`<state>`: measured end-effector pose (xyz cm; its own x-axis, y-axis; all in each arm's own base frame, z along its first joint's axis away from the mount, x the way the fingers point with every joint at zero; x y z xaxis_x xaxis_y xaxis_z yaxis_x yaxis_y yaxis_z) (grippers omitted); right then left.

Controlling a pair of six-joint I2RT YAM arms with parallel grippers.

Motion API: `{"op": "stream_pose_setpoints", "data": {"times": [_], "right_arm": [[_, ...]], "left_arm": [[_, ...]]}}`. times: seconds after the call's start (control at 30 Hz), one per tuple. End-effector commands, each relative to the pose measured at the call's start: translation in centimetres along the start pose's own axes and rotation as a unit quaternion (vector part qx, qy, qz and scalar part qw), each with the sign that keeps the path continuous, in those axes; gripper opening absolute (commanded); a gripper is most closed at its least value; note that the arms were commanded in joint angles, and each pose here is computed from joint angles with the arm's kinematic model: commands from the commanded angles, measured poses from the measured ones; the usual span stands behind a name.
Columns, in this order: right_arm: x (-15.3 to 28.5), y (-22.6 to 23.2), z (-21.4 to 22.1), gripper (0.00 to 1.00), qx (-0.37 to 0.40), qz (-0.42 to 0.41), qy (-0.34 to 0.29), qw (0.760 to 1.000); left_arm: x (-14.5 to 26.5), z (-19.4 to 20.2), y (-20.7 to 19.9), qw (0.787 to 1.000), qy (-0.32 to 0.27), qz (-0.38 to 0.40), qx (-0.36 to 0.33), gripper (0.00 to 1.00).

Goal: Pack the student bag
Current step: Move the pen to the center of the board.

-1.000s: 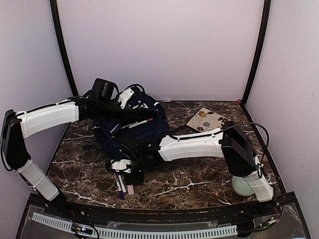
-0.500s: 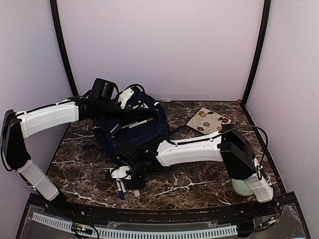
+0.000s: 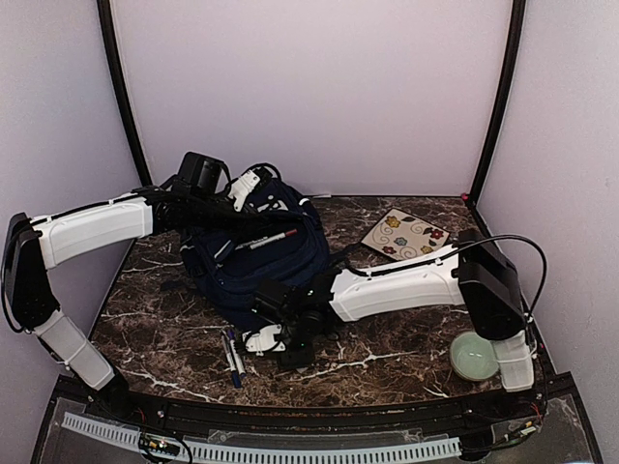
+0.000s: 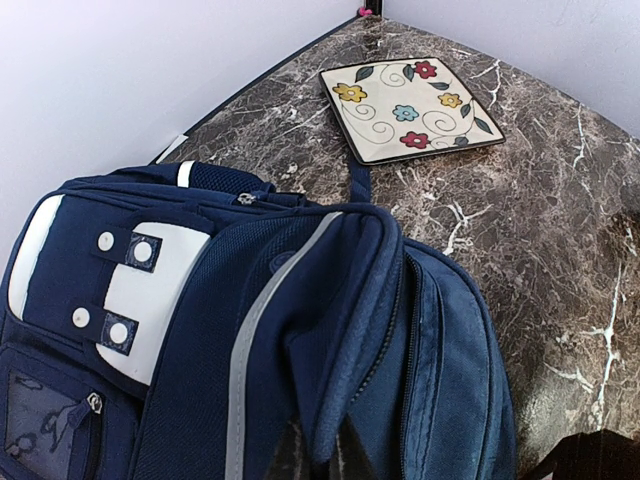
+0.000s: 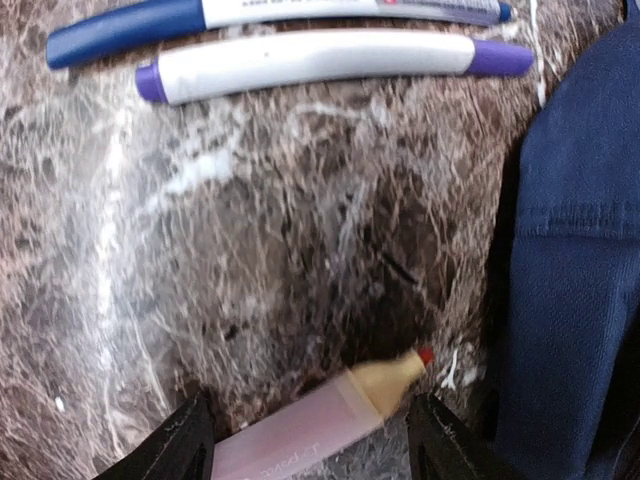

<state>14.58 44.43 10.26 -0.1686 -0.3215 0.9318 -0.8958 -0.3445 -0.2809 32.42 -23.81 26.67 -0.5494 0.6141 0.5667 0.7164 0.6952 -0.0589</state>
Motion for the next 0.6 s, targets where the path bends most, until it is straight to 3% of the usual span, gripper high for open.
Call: {"op": "stream_pose_setpoints", "data": {"times": [0.0,0.3,0.57], "right_arm": [[0.4,0.0,2.5,0.67,-0.019,-0.001,0.028,0.999],[0.8,-1.1,5.4,0.67,-0.083,-0.037,0.022,0.996],[0.6,-0.1,3.8,0.61,-0.042,-0.125,-0.044,0.99]], "left_arm": [[2.6,-3.4,-0.9,0.997,-0.079,0.018,-0.019,0.0],[2.2,-3.2,-0.9,0.997,-0.074,0.02,-0.019,0.0],[1.7,-2.9,-0.8,0.997,-0.067,0.023,-0.017,0.0]]}}
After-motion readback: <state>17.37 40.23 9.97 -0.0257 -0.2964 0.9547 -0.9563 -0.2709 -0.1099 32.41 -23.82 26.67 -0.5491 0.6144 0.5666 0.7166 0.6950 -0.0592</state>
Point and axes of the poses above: each gripper's point midway between its finger pads, its own x axis back along the fingers, its own y axis along the line the jaws close on, z = x × y, the point moved 8 cm from there along x, back along the fingers, and after that the axes turned 8 degrees about x, right-handed, at the moved point
